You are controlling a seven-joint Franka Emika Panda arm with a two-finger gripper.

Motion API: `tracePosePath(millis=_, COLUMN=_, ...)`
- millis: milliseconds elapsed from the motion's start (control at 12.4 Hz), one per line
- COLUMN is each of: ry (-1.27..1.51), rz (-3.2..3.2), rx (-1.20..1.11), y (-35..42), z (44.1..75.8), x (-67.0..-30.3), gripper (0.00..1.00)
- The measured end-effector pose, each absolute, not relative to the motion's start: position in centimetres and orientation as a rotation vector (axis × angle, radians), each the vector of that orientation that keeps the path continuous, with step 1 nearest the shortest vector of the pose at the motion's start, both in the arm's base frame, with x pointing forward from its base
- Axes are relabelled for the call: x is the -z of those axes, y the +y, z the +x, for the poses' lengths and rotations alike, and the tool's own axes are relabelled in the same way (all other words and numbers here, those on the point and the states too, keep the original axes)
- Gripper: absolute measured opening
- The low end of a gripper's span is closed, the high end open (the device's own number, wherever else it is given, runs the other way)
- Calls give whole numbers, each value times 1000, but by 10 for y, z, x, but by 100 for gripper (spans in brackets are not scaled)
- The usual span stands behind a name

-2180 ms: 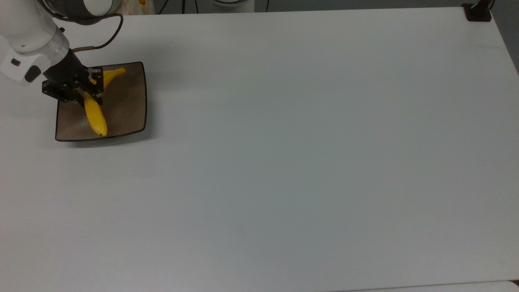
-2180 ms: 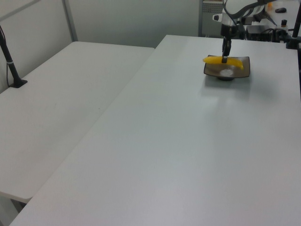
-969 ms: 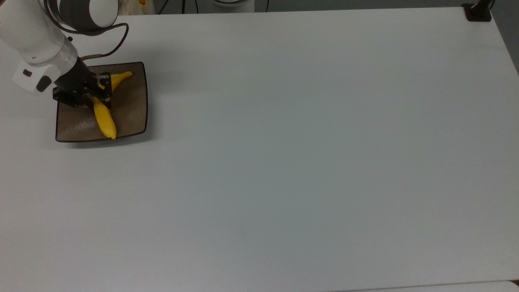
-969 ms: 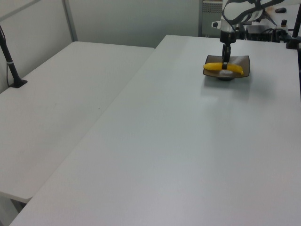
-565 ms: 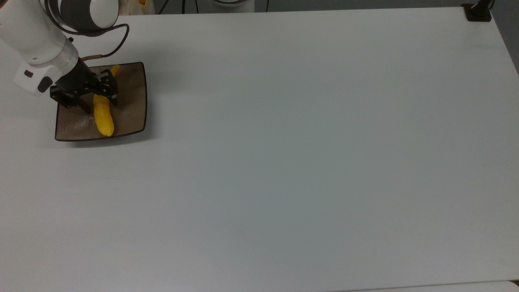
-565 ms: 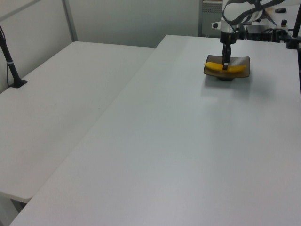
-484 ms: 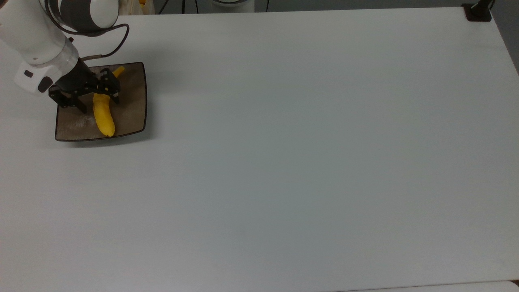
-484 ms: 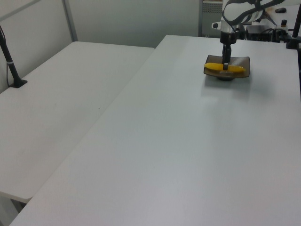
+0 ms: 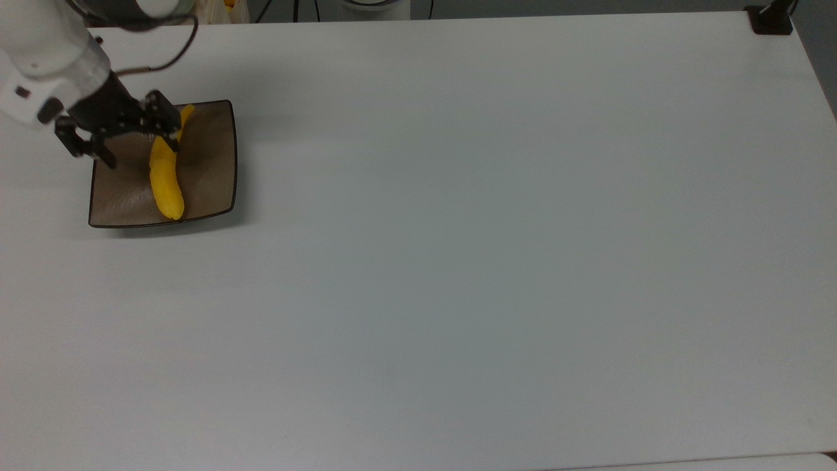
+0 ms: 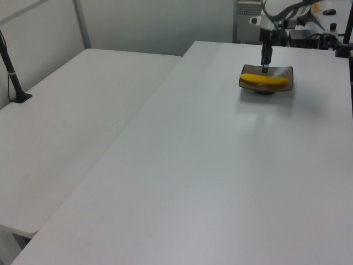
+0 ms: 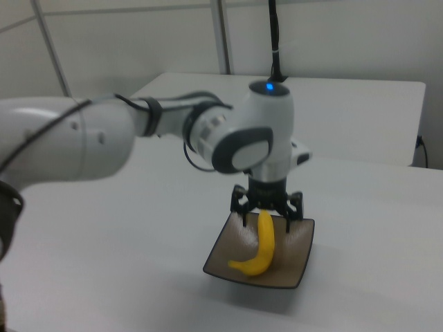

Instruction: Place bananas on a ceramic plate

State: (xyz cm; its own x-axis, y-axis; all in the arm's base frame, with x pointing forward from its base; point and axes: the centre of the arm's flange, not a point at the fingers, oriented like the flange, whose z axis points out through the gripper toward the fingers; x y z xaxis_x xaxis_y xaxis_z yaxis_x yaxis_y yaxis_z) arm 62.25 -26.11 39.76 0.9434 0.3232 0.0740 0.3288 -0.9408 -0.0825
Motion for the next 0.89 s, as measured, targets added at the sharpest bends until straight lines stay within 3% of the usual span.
tracePosePath(millis=323, ry=-552, rz=-3037, rx=101, y=-209, z=569, x=-563, gripper=100)
tracePosePath(millis=484, ry=-462, rz=-3046, rx=72, y=-168, z=542, x=-613, gripper=100)
tracePosePath(millis=646, ry=-400, rz=-3037, rx=6, y=-120, z=525, x=-637, gripper=100)
tracePosePath(millis=888, ry=-266, rz=-3061, rx=-90, y=-23, z=525, x=-640, gripper=100)
